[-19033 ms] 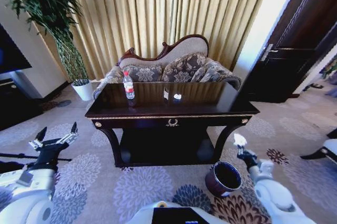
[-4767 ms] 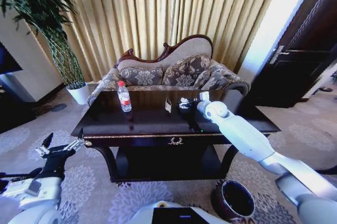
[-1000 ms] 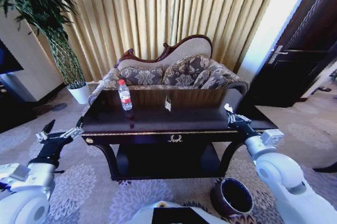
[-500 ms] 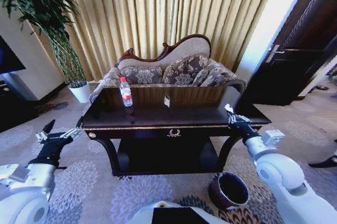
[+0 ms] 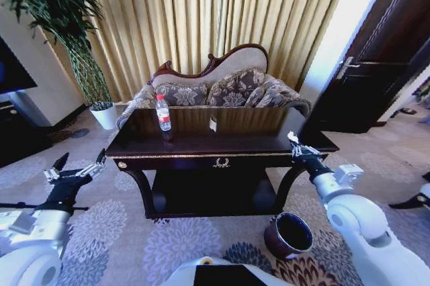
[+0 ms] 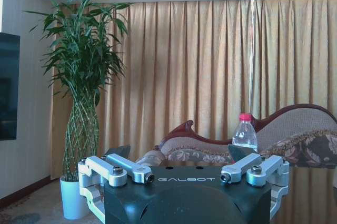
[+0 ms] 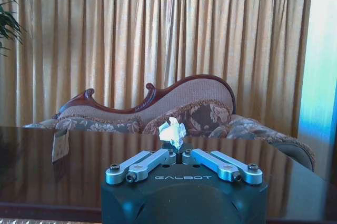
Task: Move to the front of the table and place the trash on the table into the trash bin.
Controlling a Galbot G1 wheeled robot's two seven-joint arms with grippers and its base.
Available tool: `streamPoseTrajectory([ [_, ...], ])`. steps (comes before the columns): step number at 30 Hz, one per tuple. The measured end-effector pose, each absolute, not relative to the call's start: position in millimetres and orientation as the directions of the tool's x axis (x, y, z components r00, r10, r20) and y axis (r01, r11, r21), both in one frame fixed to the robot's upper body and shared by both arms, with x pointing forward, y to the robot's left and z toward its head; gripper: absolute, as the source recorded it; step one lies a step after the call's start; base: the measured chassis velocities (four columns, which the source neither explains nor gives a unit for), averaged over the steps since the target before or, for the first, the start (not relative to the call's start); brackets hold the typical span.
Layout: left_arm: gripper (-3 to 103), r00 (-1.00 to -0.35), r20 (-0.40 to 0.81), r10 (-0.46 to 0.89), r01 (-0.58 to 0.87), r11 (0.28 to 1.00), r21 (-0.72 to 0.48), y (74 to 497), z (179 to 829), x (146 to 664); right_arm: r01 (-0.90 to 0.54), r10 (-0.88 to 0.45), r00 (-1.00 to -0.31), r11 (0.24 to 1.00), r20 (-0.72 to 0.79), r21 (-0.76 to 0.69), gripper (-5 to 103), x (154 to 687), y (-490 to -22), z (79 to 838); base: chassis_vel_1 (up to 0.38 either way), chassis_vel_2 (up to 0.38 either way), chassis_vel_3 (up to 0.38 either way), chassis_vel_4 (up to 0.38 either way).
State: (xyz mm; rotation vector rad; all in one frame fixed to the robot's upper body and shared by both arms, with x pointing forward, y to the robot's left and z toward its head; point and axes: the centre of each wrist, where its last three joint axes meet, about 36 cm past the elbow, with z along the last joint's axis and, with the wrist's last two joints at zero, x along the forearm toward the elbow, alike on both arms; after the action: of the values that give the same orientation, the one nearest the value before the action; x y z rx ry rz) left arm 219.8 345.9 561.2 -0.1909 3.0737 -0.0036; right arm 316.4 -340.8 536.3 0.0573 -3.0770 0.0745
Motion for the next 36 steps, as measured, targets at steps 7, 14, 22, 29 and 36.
streamPoseTrajectory([
  [7, 100, -0.991, -0.058, -0.124, -0.124, 0.992, -0.01, 345, 559, 220, -0.026, -0.021, -0.995, 0.999, 0.1, -0.046, 1, 327, -357, 519, 0.08, -0.077, -0.087, 0.081],
  [14, 100, -0.989, -0.064, -0.13, -0.13, 0.991, -0.009, 348, 559, 223, -0.071, -0.069, -0.986, 0.997, 0.153, -0.011, 1, 332, -386, 492, 0.014, -0.018, -0.015, 0.012],
  [22, 100, -0.987, -0.072, -0.144, -0.145, 0.989, 0.002, 353, 563, 221, 0.035, 0.039, -0.926, 0.999, 0.375, -0.018, 1, 320, -406, 414, 0.0, 0.0, 0.0, 0.0],
  [29, 100, -0.988, -0.069, -0.137, -0.137, 0.991, -0.008, 351, 563, 221, 0.089, 0.1, -0.849, 0.995, 0.519, -0.046, 1, 318, -410, 344, 0.0, 0.0, 0.0, 0.0],
  [36, 100, -0.99, -0.063, -0.127, -0.126, 0.992, -0.016, 348, 561, 221, 0.152, 0.204, -0.745, 0.979, 0.636, -0.136, 1, 319, -425, 278, 0.0, 0.0, 0.0, 0.0],
])
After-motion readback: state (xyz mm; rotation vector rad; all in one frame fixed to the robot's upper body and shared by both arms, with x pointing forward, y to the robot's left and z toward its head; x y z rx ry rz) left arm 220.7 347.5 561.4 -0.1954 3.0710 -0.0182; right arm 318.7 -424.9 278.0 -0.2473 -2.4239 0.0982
